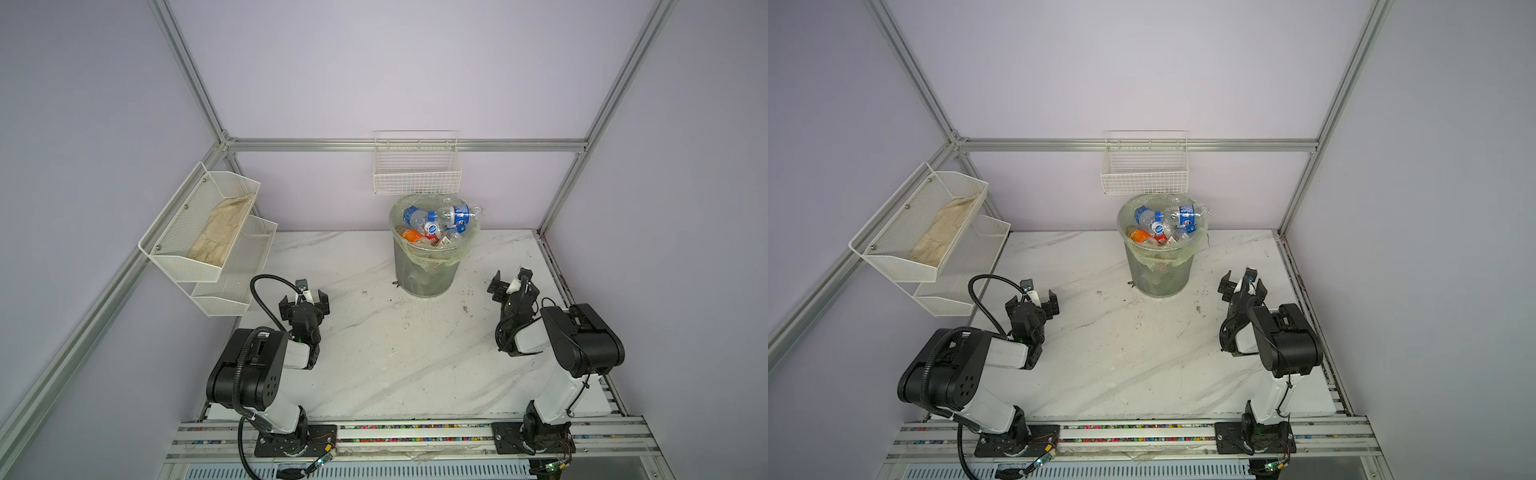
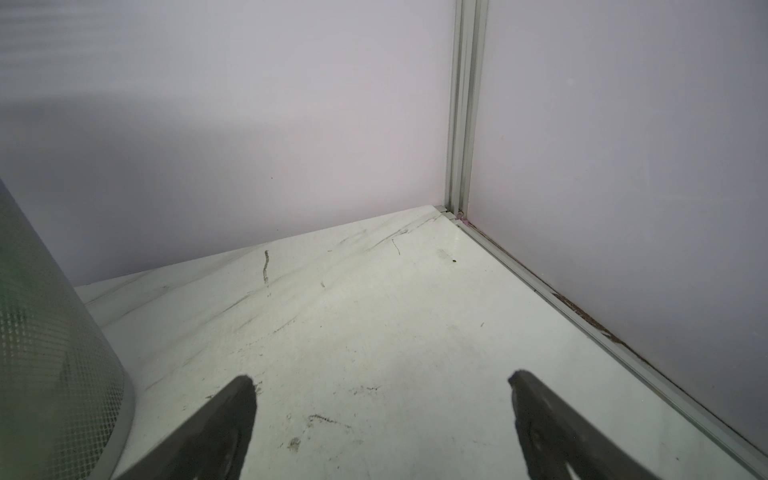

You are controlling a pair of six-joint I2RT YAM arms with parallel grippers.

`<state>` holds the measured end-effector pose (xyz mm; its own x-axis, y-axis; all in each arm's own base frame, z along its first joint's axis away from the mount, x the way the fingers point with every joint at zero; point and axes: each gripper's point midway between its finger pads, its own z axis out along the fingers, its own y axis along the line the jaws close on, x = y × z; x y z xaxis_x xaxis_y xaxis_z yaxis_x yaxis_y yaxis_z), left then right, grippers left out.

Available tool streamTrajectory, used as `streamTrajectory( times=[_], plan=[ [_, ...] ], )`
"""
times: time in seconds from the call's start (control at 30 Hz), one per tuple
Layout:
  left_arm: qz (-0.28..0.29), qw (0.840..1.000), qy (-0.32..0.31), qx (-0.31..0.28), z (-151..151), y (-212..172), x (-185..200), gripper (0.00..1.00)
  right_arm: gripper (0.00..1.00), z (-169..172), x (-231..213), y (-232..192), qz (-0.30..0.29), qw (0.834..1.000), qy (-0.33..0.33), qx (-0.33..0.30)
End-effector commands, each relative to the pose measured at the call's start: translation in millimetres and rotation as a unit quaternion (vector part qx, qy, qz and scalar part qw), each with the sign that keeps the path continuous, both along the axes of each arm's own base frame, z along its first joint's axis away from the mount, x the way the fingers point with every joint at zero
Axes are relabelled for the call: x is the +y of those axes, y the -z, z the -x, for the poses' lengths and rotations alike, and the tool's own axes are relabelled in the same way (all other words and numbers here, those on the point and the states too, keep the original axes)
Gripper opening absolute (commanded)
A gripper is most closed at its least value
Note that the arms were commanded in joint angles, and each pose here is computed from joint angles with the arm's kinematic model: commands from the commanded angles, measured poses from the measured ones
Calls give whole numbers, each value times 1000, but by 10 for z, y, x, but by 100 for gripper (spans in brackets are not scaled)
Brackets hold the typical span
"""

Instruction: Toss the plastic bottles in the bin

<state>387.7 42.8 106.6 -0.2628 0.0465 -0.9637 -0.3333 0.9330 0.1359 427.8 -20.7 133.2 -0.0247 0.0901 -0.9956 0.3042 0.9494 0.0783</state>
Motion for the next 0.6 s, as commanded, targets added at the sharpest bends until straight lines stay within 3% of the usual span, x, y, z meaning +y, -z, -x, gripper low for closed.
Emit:
streamTrajectory(
  times=[0.0, 0.57],
  plan=[
    [-1, 1000, -6, -29, -24, -137, 23, 100, 98, 15, 5, -54, -3, 1000, 0, -10],
    [-1, 1000, -6, -29, -25, -139, 22, 100, 97, 16, 5, -50, -4, 1000, 0, -10]
  ],
)
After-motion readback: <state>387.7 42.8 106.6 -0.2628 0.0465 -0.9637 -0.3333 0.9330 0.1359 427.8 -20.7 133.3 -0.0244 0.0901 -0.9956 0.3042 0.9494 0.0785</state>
